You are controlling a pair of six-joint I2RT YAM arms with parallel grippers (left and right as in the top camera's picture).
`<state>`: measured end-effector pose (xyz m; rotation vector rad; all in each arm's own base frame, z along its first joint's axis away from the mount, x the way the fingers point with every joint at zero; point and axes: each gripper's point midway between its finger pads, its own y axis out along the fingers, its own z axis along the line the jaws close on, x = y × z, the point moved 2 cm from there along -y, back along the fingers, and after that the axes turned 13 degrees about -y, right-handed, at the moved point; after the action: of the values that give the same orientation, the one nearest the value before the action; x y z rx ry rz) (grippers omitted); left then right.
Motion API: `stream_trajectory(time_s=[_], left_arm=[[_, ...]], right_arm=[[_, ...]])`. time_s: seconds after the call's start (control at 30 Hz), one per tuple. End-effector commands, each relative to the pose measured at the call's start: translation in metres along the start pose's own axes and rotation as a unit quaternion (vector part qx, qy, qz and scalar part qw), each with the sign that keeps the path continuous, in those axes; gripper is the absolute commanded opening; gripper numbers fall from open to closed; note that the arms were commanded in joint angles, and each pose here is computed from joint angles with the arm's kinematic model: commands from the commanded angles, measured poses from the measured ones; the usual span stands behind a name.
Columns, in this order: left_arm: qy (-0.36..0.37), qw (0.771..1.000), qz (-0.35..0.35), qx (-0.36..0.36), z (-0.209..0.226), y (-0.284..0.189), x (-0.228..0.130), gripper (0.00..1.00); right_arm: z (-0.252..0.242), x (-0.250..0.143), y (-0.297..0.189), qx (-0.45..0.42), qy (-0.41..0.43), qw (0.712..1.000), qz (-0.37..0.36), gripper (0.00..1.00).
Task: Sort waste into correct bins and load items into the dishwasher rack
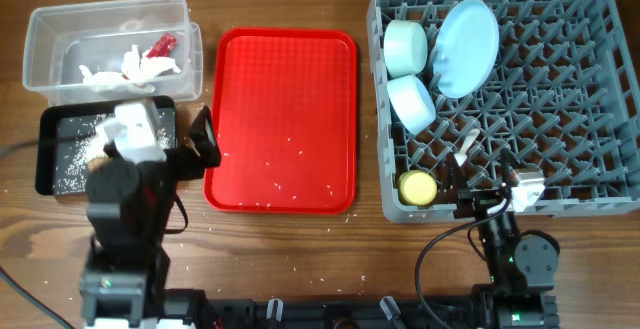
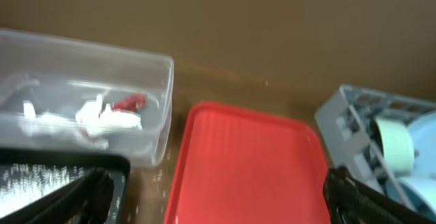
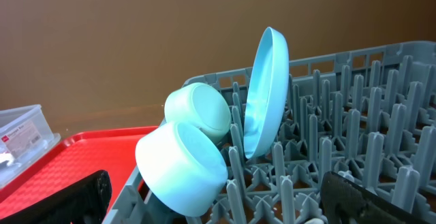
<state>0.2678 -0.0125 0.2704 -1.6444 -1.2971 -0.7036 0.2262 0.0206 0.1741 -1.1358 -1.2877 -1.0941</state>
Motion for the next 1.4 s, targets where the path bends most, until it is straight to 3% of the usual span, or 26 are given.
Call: stream_trajectory(time_s=[0.0,0.33,0.5,0.67,0.87,1.37], left_arm=[[0.007,0.998,-0.058,-0.024,0.011,-0.006,-0.021,1.00],[0.004,0.976,-0.202,-0.079,0.030,-0.021,-0.046,1.00],[0.003,0.972,-0.221,-0.074,0.038,-0.023,-0.050,1.00],[0.003,0.977,-0.203,-0.061,0.048,-0.020,-0.063,1.00],[0.004,0.993,-0.115,-0.027,0.065,-0.007,-0.101,1.00],[0.003,0.993,-0.109,-0.039,0.061,-0.007,-0.103,1.00]], right_arm=[[-0.004,0.001,0.000,-0.011,-0.006,1.000,-0.004,1.00],[-0.004,0.001,0.000,-0.011,-0.006,1.000,-0.004,1.00],[-0.004,0.001,0.000,-0.011,-0.006,1.000,-0.004,1.00],[-0.004,0.001,0.000,-0.011,-0.006,1.000,-0.004,1.00],[-0.004,0.001,0.000,-0.011,-0.006,1.000,-0.004,1.00],[-0.004,0.001,0.000,-0.011,-0.006,1.000,-0.004,1.00]])
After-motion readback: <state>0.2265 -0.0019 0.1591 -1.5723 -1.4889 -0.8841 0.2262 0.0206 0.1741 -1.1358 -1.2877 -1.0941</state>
